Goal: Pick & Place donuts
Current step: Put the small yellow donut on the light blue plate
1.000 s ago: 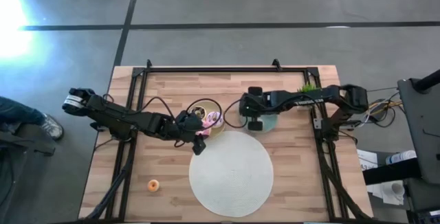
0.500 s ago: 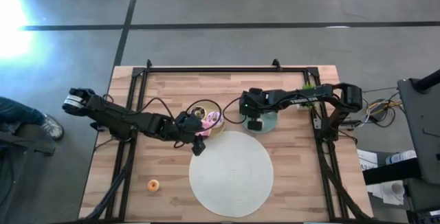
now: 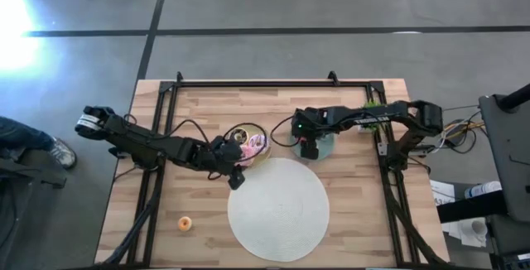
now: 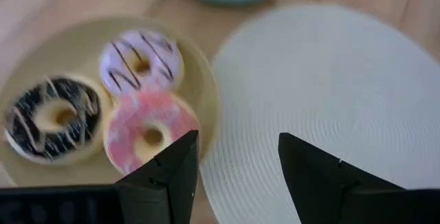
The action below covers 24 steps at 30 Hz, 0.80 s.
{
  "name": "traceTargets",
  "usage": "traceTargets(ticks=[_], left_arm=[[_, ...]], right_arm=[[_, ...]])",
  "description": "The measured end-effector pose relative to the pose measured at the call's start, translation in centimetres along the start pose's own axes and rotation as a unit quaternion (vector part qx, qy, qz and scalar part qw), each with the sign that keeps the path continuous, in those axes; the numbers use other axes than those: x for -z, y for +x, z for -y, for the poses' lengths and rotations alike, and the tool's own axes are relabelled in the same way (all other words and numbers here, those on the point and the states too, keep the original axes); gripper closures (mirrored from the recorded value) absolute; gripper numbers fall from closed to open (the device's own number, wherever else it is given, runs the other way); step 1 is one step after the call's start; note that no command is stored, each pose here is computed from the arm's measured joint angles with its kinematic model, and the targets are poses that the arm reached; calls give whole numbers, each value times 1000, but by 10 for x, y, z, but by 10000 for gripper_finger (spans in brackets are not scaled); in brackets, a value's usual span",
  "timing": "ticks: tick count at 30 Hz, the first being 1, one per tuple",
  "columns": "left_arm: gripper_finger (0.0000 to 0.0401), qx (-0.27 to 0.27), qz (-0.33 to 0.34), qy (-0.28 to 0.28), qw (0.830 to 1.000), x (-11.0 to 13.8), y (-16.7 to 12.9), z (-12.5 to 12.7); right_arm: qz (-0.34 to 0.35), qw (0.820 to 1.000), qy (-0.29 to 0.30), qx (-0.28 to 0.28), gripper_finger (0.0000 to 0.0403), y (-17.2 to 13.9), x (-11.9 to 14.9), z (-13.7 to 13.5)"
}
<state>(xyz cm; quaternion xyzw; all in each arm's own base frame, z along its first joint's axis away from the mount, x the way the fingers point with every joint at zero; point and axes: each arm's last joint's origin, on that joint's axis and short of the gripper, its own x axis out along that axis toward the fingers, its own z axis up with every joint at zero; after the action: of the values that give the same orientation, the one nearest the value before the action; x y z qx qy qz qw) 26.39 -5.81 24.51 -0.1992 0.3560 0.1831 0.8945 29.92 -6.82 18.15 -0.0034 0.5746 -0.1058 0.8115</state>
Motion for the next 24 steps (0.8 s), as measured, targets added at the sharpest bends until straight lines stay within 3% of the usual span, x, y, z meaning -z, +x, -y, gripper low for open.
traceTargets(ticks=[6,12,19,24], left_arm=[[227,18,-106,-22,994,28,-11,9],[227,-33,-195,-88,976,75,-38,24],[227,-72,-269,-253,926,116,-64,40],[227,-115,-335,-299,886,139,-66,50]], right_arm=[[75,997,16,9,156,-40,-2,4],[117,991,64,13,158,-65,2,4],[112,992,66,0,163,-63,1,-9],[94,994,50,-5,163,-52,-1,-18]])
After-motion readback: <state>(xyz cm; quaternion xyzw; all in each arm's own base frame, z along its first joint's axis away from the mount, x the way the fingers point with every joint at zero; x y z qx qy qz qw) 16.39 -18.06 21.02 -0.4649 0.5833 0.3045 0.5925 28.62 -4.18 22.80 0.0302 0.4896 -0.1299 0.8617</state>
